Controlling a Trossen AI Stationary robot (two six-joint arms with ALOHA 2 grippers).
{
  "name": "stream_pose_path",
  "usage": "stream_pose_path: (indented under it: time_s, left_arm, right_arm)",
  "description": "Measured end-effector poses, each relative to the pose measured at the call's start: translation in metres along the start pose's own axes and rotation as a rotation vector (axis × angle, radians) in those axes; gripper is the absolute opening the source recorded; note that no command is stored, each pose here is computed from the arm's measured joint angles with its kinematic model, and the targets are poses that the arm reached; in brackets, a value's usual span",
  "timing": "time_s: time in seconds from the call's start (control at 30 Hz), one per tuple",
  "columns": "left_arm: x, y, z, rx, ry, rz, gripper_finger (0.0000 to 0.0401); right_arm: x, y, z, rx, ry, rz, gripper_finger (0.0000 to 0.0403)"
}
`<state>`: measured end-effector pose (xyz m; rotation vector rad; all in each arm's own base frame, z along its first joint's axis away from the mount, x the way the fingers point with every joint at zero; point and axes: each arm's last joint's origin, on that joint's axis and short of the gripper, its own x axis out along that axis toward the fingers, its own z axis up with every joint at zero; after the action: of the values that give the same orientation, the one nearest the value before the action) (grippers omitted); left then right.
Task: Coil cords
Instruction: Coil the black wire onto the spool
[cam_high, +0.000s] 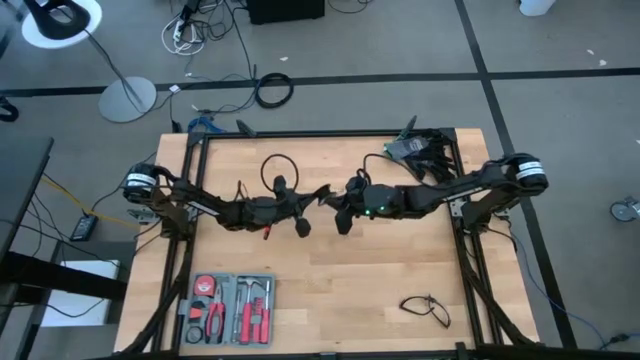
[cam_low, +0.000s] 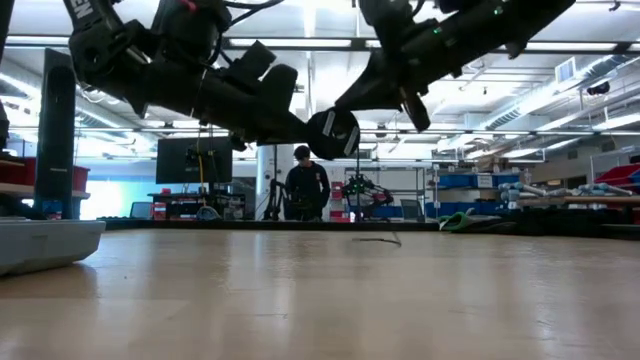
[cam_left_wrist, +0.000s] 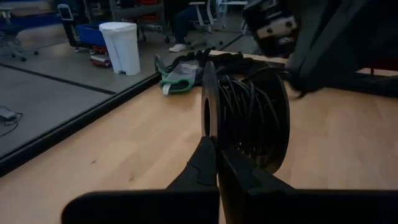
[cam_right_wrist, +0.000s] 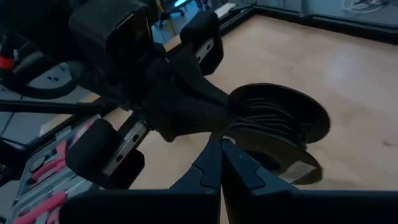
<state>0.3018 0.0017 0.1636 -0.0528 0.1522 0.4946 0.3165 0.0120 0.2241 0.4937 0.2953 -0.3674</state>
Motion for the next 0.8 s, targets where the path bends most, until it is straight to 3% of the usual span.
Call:
stream_pose_path:
  time_s: [0.2,0.43,0.8]
  left_arm:
    - [0.000,-0.001,0.000,-0.002,-0.002,0.001,0.0000]
    - [-0.001,-0.002,0.006,-0.063,-0.057,-0.004,0.0000]
    - [-0.001,-0.002,0.013,-0.156,-0.117,-0.008,0.0000]
  right_arm:
    - [0.000,0.001,0.000,-0.001,0.015,0.022,0.0001]
    - [-0.002,0.007,0.009,-0.017,-0.062,0.093,0.0003]
    - [0.027,0.004,-0.021,-0.110,-0.028,0.070,0.0027]
